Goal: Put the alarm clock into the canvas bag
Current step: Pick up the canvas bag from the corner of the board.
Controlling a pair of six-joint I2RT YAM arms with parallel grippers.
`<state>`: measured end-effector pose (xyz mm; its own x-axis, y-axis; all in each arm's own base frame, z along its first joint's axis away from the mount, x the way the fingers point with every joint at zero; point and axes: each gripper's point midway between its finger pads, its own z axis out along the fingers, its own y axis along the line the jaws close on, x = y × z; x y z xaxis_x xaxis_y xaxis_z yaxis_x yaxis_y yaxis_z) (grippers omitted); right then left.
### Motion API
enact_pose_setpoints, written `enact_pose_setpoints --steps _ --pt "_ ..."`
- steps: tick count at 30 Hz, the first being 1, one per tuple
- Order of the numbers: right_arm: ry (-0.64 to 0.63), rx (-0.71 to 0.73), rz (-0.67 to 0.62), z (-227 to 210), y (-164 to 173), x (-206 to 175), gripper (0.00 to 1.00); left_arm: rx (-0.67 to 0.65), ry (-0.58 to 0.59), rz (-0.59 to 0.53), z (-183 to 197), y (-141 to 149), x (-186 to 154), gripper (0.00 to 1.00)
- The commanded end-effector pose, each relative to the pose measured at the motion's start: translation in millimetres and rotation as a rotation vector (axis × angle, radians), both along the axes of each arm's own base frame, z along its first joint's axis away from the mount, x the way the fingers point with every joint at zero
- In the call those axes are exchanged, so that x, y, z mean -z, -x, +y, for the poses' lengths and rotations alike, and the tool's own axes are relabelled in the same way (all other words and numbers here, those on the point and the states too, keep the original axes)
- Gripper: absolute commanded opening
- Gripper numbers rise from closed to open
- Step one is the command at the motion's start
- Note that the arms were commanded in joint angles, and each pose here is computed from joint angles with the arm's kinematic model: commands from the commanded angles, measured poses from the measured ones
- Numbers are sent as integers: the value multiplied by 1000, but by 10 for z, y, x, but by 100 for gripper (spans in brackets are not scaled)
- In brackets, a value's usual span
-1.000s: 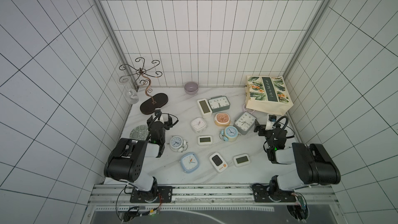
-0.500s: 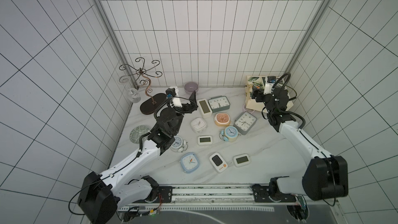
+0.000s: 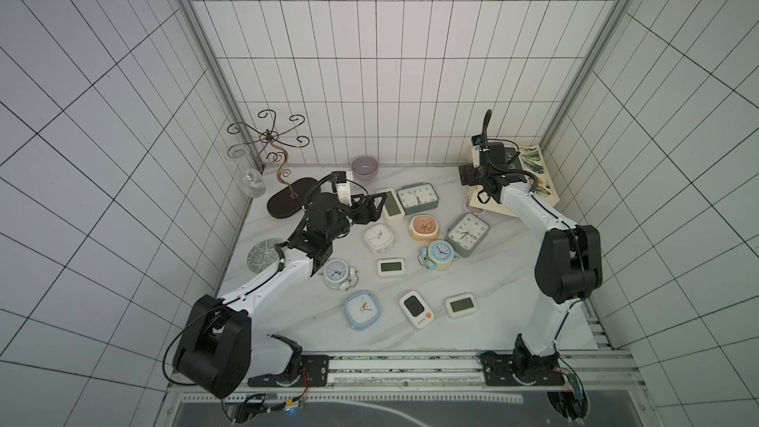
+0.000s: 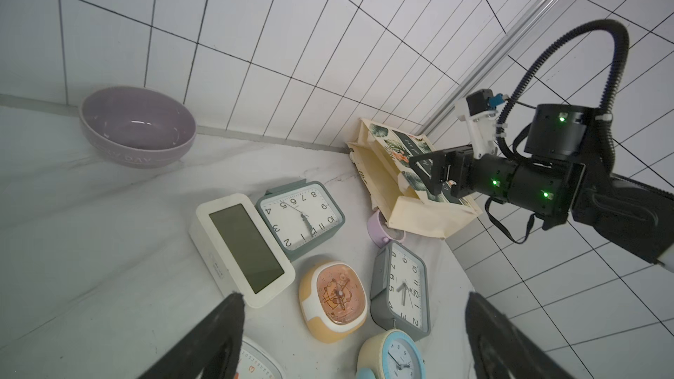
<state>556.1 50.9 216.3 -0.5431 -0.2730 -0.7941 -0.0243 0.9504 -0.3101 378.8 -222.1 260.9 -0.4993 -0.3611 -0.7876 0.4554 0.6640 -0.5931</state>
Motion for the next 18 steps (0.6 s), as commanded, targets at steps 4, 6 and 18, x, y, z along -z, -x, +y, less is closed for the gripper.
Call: enact_pose_setpoints --steps 4,6,18 --pt "109 42 12 -64 -319 -117 90 115 65 40 -189 73 75 90" --pt "140 59 23 -92 -417 -27 89 112 54 47 -189 55 112 90" --pt "359 134 63 -207 -782 277 87 92 -6 65 -158 5 262 90"
